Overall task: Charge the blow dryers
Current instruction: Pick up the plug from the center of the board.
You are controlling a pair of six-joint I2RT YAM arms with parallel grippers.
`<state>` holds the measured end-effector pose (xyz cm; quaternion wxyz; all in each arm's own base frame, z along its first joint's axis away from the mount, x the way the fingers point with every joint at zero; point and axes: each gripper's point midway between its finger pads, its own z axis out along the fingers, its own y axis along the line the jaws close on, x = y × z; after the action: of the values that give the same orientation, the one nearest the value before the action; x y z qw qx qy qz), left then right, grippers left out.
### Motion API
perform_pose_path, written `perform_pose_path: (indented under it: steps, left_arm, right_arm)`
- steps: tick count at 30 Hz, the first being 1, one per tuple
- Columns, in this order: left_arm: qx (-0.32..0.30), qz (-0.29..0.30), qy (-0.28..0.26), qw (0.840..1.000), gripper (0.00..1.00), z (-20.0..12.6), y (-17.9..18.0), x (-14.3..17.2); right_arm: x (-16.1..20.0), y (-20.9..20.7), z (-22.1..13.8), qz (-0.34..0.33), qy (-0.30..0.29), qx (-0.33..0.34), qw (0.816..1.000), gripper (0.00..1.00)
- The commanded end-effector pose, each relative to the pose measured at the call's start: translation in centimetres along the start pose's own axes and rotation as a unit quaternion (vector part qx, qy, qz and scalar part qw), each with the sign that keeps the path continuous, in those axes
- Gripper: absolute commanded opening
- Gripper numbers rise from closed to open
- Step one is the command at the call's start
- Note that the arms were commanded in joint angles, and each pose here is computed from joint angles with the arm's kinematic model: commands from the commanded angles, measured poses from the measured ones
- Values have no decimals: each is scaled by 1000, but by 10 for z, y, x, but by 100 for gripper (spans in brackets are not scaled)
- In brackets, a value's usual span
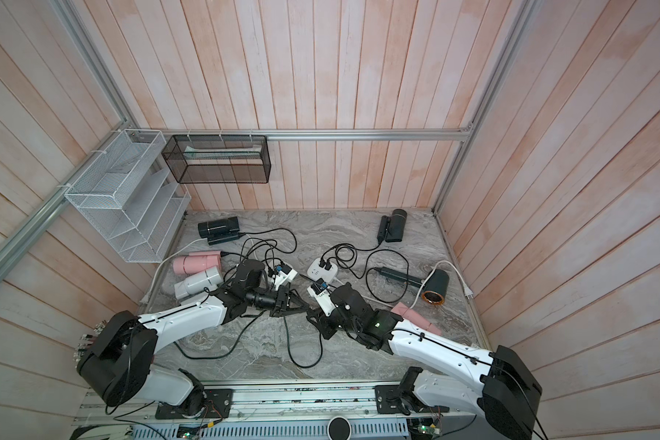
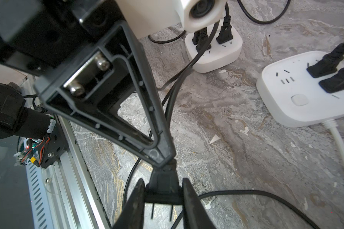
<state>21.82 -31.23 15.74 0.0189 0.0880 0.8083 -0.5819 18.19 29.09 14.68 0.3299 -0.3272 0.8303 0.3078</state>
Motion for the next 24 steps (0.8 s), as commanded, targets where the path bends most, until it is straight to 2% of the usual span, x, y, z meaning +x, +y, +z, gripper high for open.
perform_pose_path:
  steps: [1,4,8,12,15,19,23,24]
  left_arm:
    - [11,31,-13,999,14,2,-14,-11]
    - [17,44,-16,999,12,1,-18,-12]
    - [14,72,-22,997,11,-1,-22,-14]
    - [-14,107,-36,994,11,-6,-21,-19]
    - [-33,137,-52,989,10,-12,-22,-25]
    - [-60,175,-79,980,10,-18,-26,-42]
    - [-106,198,-112,968,10,-22,-25,-68]
    - [-122,203,-120,964,10,-23,-23,-76]
  right_arm:
    - [-13,6,-2,-7,-18,-6,1000,13]
    - [-13,4,-1,-4,-20,-2,1000,16]
    - [-16,-1,-5,11,-36,14,999,30]
    - [-22,-7,-16,36,-67,29,997,61]
    - [-25,-12,-26,59,-92,40,993,76]
    - [-26,-22,-39,88,-117,63,987,86]
    - [-22,-47,-52,126,-129,122,976,100]
    - [-21,-53,-54,132,-128,133,974,99]
